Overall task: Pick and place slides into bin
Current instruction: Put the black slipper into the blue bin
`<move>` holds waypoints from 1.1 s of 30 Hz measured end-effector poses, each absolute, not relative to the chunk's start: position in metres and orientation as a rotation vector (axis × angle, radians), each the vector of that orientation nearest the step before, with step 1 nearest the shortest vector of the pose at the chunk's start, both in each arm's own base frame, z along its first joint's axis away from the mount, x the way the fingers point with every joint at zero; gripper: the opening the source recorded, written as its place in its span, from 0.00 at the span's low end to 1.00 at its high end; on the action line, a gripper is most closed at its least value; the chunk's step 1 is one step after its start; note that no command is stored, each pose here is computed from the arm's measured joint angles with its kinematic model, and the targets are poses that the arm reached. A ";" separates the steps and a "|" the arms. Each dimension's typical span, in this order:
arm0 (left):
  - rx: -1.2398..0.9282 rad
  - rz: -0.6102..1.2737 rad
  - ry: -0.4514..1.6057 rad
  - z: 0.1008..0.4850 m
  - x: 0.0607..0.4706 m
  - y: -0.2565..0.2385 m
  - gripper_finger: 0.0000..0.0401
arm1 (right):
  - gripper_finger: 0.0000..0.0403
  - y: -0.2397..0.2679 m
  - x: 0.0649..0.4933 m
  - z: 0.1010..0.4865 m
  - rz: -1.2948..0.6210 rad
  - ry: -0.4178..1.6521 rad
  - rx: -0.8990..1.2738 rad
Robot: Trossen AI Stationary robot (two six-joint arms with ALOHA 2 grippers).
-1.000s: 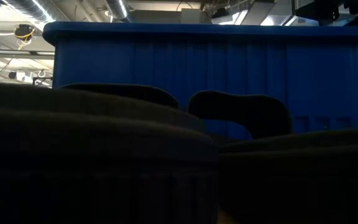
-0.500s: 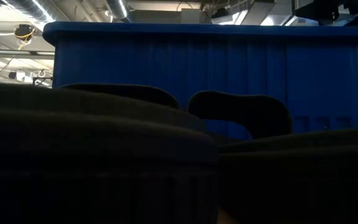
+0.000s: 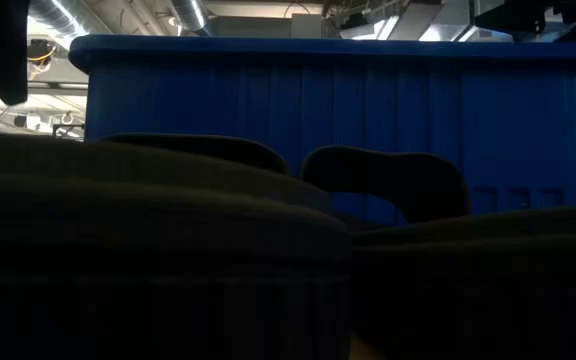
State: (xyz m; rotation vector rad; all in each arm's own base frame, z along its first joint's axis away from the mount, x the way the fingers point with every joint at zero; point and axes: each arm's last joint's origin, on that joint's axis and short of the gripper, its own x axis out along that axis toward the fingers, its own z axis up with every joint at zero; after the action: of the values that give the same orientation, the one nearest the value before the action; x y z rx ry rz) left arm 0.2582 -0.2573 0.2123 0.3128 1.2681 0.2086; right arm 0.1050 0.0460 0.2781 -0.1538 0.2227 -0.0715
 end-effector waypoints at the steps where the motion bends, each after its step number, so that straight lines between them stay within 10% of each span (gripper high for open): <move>1: 0.315 0.213 1.273 0.211 0.259 -0.257 0.60 | 0.71 0.046 0.105 0.278 -0.071 0.222 -0.154; 33: 0.383 0.231 1.326 0.183 0.254 -0.251 0.59 | 0.71 0.046 0.105 0.278 -0.071 0.224 -0.158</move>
State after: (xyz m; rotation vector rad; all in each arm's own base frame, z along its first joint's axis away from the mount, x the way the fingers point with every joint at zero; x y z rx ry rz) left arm 0.2542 -0.2515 0.1831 0.3834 1.3264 0.2312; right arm 0.1050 0.0460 0.2780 -0.1578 0.2237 -0.0711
